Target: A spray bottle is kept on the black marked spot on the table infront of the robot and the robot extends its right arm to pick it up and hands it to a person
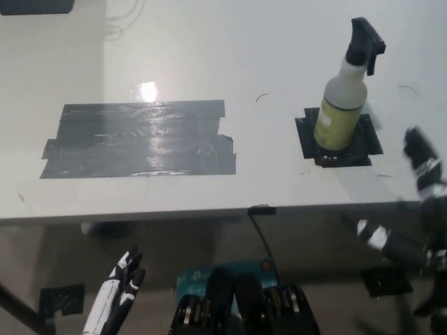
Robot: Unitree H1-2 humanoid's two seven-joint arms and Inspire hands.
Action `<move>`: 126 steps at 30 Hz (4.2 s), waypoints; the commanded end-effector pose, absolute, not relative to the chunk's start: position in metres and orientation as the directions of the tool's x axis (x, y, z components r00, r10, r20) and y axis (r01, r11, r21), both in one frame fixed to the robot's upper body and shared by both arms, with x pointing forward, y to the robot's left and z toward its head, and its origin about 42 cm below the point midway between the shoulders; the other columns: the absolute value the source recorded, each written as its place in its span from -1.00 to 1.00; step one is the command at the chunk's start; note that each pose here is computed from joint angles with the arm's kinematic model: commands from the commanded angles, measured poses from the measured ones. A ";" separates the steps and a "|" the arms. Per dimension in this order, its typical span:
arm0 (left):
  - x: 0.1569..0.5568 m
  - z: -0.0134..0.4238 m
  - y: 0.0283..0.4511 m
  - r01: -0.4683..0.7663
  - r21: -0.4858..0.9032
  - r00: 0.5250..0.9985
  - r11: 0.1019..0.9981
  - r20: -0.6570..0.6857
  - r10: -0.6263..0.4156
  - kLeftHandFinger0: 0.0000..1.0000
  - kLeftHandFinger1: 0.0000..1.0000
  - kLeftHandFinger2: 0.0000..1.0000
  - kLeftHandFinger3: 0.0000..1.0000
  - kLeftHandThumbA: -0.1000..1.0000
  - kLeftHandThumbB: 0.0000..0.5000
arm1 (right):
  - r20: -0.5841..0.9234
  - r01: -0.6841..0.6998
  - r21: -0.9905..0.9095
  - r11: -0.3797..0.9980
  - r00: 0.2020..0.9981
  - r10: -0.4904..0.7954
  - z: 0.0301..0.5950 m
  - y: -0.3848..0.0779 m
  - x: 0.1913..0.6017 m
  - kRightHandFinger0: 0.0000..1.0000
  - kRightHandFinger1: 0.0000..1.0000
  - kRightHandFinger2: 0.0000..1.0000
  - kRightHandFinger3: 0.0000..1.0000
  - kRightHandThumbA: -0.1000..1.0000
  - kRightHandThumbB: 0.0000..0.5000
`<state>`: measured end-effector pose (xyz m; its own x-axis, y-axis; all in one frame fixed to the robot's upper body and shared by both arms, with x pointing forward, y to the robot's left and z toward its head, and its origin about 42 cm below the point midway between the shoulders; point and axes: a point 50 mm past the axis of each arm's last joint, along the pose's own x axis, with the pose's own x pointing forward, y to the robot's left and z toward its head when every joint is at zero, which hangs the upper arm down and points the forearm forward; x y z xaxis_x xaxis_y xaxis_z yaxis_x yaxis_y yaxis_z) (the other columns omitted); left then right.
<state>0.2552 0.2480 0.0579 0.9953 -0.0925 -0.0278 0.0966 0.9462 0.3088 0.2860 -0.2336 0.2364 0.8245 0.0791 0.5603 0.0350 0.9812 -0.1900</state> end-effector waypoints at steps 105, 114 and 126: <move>0.276 0.083 0.247 0.129 0.333 0.985 0.934 0.062 -0.158 1.00 1.00 1.00 1.00 0.89 -0.11 | -0.016 -0.402 0.201 0.893 0.910 0.413 0.274 -0.069 0.521 -1.00 -0.38 0.39 0.30 -1.00 -0.37; 0.280 0.087 0.246 0.139 0.342 0.983 0.929 0.065 -0.171 1.00 1.00 1.00 1.00 0.85 -0.14 | -0.032 -0.414 0.178 0.893 0.904 0.426 0.280 -0.067 0.521 -1.00 -0.34 0.43 0.32 -1.00 -0.43; 0.284 0.089 0.248 0.154 0.381 0.978 0.912 0.072 -0.195 1.00 1.00 1.00 1.00 0.83 -0.18 | 0.056 -0.403 0.215 0.890 0.915 0.400 0.293 -0.076 0.519 -0.66 0.08 0.74 0.72 -0.72 -0.06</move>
